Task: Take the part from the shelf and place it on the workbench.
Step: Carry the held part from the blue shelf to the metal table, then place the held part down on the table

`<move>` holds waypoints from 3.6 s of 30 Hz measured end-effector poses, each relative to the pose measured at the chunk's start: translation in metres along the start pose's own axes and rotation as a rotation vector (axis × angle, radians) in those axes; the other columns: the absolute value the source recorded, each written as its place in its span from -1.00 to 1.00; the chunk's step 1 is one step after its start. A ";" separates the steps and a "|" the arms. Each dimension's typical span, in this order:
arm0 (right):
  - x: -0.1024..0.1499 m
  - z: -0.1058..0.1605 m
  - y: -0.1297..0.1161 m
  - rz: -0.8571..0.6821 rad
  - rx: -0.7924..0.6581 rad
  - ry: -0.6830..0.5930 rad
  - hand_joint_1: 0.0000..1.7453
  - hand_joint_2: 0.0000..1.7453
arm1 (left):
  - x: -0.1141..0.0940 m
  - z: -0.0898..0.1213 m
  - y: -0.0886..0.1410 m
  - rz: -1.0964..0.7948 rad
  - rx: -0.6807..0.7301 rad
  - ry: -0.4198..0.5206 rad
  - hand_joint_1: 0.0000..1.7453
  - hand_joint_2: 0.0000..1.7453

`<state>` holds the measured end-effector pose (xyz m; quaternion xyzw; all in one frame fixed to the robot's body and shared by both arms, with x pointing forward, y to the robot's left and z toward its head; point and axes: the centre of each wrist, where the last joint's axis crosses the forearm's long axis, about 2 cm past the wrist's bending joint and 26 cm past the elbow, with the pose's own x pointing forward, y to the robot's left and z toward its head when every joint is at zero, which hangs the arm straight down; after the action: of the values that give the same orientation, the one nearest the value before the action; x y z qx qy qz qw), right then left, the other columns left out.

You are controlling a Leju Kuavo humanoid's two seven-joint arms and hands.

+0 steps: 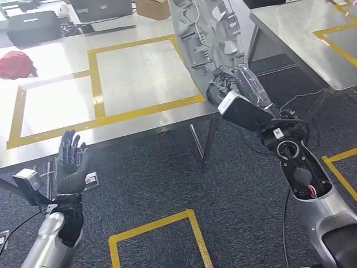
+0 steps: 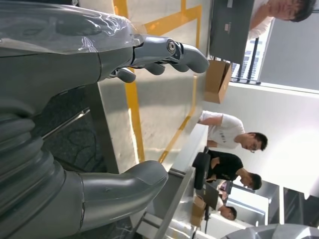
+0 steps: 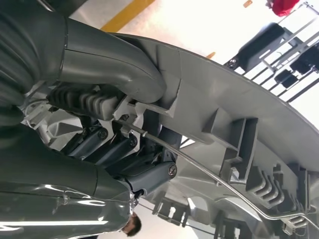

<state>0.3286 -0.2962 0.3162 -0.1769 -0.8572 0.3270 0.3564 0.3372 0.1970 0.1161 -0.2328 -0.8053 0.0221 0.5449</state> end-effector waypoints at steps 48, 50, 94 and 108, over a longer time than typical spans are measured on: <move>-0.003 0.000 0.002 0.002 -0.012 0.005 1.00 1.00 | -0.014 -0.006 0.000 0.020 -0.022 0.016 -1.00 1.00; -0.003 0.000 0.002 0.003 -0.014 0.006 1.00 1.00 | -0.015 -0.006 -0.001 0.020 -0.021 0.017 -1.00 1.00; -0.034 -0.022 0.021 0.099 0.233 0.049 1.00 1.00 | -0.023 -0.017 -0.020 0.047 -0.097 -0.013 -1.00 1.00; -0.037 -0.021 0.030 0.094 0.260 0.060 1.00 1.00 | -0.023 -0.017 -0.018 0.039 -0.101 -0.010 -1.00 1.00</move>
<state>0.3708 -0.2854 0.2882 -0.1788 -0.7872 0.4461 0.3863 0.3530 0.1676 0.1082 -0.2755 -0.8033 -0.0070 0.5280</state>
